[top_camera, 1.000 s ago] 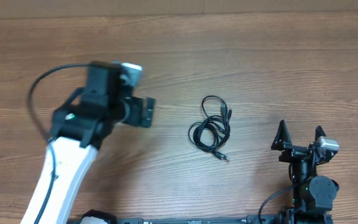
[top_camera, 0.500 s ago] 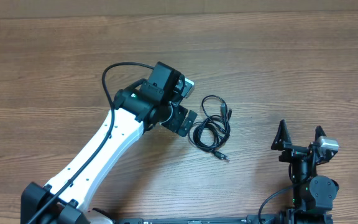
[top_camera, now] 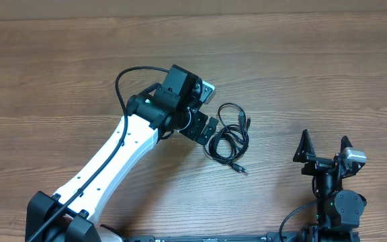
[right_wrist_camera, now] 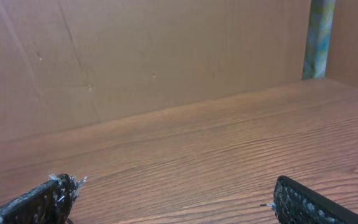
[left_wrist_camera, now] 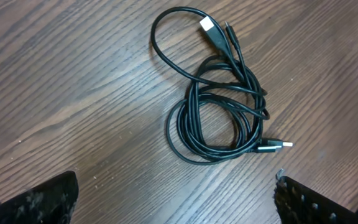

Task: Untangle cables
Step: 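Reach the left gripper down onto the black cable bundle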

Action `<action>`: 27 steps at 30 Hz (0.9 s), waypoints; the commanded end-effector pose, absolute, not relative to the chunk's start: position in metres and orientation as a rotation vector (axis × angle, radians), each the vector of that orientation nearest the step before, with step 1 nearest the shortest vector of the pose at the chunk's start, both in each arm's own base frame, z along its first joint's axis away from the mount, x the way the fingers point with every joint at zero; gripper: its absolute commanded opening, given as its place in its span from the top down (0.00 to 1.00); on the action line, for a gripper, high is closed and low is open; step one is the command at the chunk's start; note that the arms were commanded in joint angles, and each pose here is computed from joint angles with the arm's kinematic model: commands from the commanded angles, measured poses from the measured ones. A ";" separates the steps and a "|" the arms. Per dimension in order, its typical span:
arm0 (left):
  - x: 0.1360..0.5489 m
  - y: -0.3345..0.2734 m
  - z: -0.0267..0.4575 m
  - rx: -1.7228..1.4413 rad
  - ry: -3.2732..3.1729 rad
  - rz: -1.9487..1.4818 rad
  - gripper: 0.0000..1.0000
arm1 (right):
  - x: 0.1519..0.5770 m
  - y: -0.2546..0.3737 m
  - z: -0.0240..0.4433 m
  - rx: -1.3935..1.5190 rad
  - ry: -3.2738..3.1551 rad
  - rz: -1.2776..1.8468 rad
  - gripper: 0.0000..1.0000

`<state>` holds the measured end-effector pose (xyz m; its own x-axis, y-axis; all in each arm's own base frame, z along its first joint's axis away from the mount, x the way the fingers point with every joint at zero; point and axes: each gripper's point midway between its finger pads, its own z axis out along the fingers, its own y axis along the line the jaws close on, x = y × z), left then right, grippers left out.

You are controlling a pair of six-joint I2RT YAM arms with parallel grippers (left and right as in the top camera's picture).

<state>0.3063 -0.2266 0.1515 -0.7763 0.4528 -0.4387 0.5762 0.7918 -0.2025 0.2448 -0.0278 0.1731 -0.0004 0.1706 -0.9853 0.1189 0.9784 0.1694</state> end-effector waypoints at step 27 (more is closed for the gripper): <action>0.315 -0.279 0.045 1.062 2.636 -0.165 0.00 | 0.245 -0.029 0.171 0.230 1.574 0.032 0.00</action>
<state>0.3052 -0.2706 0.0441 -0.7060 0.6513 -0.2782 0.6817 0.7315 -0.0175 0.2448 -0.0277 0.1731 -0.0005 0.1706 -0.9853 0.1185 0.9784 0.1694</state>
